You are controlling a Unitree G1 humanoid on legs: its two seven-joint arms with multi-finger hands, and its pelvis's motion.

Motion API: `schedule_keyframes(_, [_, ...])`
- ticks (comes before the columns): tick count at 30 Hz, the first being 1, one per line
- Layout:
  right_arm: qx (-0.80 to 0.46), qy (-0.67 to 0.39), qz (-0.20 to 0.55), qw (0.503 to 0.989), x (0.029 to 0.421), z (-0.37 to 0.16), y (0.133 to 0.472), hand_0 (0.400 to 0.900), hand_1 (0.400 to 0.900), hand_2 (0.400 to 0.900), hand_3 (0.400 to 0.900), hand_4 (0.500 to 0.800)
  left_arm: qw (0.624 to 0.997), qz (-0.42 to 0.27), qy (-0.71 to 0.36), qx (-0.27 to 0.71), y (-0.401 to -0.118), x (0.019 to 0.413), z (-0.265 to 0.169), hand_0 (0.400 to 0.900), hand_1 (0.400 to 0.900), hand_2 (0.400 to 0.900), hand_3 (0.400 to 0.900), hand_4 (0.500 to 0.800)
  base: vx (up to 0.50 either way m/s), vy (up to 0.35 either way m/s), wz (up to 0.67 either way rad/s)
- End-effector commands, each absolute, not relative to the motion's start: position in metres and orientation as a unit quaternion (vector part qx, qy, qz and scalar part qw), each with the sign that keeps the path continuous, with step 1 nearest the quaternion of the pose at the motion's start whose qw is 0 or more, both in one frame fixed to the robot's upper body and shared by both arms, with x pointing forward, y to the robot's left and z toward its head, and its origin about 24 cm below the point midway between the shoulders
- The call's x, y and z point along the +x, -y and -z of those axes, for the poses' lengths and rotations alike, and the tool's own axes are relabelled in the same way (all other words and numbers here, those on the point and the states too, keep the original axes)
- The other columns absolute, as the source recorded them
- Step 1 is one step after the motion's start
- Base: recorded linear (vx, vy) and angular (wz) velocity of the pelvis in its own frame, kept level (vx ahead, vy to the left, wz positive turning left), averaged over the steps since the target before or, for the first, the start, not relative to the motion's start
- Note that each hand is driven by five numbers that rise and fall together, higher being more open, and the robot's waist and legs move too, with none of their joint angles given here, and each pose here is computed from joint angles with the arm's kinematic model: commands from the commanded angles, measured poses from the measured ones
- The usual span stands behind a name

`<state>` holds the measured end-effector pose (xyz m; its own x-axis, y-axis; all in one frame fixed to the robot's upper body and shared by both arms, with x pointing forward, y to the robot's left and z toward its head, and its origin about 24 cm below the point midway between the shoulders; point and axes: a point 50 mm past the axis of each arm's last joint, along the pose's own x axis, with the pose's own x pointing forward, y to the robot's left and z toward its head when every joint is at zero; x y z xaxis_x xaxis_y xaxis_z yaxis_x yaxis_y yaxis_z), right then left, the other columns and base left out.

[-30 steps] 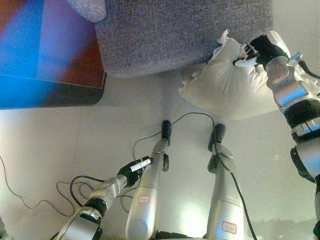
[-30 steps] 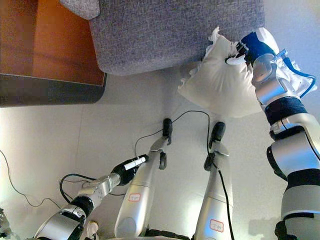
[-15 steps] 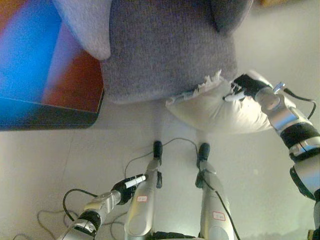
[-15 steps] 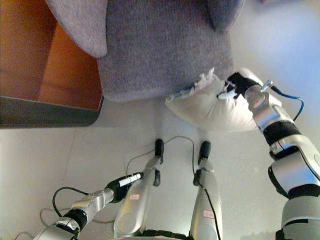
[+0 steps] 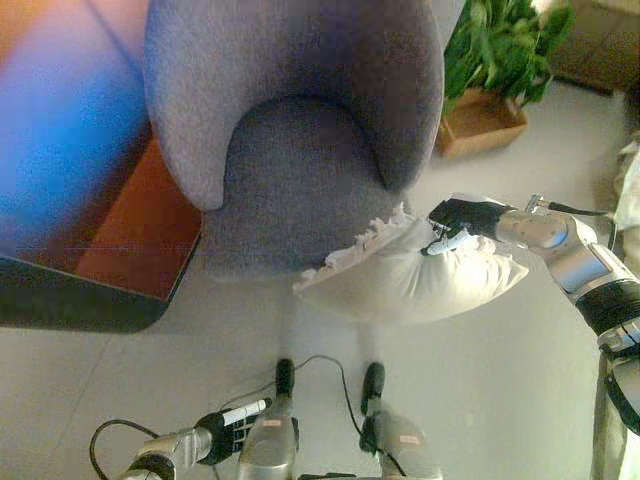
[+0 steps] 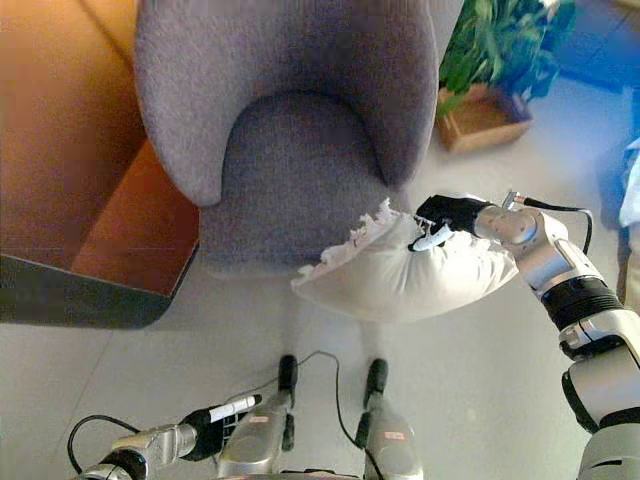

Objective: Pick up the pillow and put it on the sofa.

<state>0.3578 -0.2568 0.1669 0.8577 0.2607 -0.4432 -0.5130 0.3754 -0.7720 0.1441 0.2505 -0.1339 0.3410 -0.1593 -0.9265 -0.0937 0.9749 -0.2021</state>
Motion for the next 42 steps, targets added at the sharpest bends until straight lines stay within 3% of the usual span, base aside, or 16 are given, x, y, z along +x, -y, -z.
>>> schedule_keyframes(1, [-0.483,-0.041,-0.266,0.833,0.36,-0.219,0.243,0.4,0.4,0.4,0.4,0.5,0.749,0.041,-0.648,-0.133,-0.242,0.095,0.151,0.9,0.9,0.9,0.9,0.8,0.177,0.055,0.05])
schedule_keyframes(8, [-0.453,-0.049,-0.306,0.836,0.373,-0.241,0.221,0.4,0.4,0.4,0.4,0.5,0.719,0.022,-0.678,-0.154,-0.241,0.077,0.155,0.9,0.9,0.9,0.9,0.8,0.136,0.053,0.03])
schedule_keyframes(14, [-0.39,-0.053,-0.281,0.875,0.389,-0.263,0.204,0.4,0.4,0.4,0.4,0.5,0.696,0.009,-0.698,-0.165,-0.238,0.07,0.157,0.9,0.9,0.9,0.9,0.8,0.116,0.067,0.11])
schedule_keyframes(29, [-0.25,-0.067,-0.068,0.964,0.4,-0.284,0.255,0.4,0.4,0.4,0.4,0.5,0.652,-0.027,-0.737,-0.177,-0.237,0.052,0.158,0.9,0.9,0.9,0.9,0.8,0.096,0.071,0.19])
schedule_keyframes(36, [-0.234,-0.012,0.037,0.971,0.393,-0.324,0.275,0.4,0.4,0.4,0.4,0.5,0.673,-0.022,-0.719,-0.175,-0.243,0.066,0.155,0.9,0.9,0.9,0.9,0.8,-0.066,-0.005,0.12])
schedule_keyframes(42, [-0.223,0.007,0.077,0.972,0.381,-0.35,0.292,0.4,0.4,0.4,0.4,0.5,0.688,-0.018,-0.704,-0.177,-0.247,0.071,0.153,0.9,0.9,0.9,0.9,0.8,-0.072,-0.016,0.05])
